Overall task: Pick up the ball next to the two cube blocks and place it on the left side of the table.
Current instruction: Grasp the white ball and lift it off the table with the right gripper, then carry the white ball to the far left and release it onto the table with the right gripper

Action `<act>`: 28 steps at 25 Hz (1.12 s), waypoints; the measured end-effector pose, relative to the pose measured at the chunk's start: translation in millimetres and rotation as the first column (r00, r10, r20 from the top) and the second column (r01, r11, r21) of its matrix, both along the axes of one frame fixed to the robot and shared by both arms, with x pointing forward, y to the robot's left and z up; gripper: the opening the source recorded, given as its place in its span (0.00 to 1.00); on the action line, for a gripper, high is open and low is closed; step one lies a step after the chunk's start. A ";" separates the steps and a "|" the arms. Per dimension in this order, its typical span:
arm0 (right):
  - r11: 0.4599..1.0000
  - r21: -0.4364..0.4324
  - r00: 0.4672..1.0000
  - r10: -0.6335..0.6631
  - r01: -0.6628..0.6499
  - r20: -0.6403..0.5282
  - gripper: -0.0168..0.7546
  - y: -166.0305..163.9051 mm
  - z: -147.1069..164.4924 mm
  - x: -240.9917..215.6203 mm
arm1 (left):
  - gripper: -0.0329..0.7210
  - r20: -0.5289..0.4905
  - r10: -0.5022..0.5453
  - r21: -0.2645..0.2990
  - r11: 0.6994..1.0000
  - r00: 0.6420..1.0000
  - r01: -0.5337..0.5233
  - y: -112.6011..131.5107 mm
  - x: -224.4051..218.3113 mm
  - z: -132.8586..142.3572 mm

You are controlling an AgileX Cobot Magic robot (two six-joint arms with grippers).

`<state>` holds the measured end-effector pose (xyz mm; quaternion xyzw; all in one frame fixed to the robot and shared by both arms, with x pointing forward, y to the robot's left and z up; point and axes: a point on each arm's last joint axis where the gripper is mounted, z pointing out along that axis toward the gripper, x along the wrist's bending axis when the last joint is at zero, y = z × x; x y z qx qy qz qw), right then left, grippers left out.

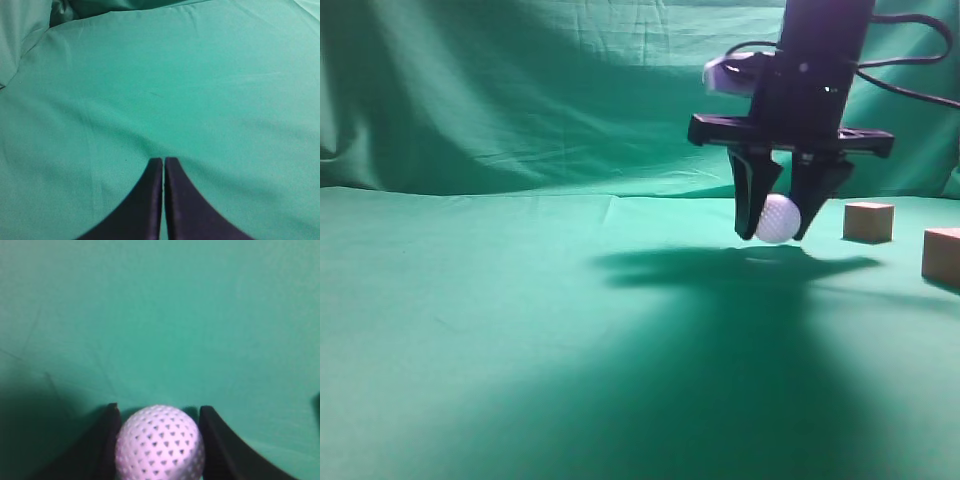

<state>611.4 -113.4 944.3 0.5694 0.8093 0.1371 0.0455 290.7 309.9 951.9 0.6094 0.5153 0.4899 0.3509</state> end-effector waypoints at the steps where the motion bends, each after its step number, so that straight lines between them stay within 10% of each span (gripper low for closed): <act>1: 1.000 0.002 1.000 0.003 -0.003 0.004 0.43 1.4 6.2 2.6 | 0.04 0.000 0.000 0.000 1.000 1.000 0.000 0.0 0.0 0.0; 12: 0.898 0.296 0.905 0.206 -0.326 0.371 0.43 106.7 112.5 7.6 | 0.04 0.000 0.000 0.000 1.000 1.000 0.000 0.0 0.0 0.0; 20: 0.759 0.307 0.761 0.356 -0.574 0.543 0.43 246.6 51.3 -39.3 | 0.04 0.000 0.000 0.000 1.000 1.000 0.000 0.0 0.0 0.0; 28: 0.756 0.302 0.694 0.268 -0.581 0.668 0.43 294.4 -30.2 -34.7 | 0.04 0.000 0.000 0.000 1.000 1.000 0.000 0.0 0.0 0.0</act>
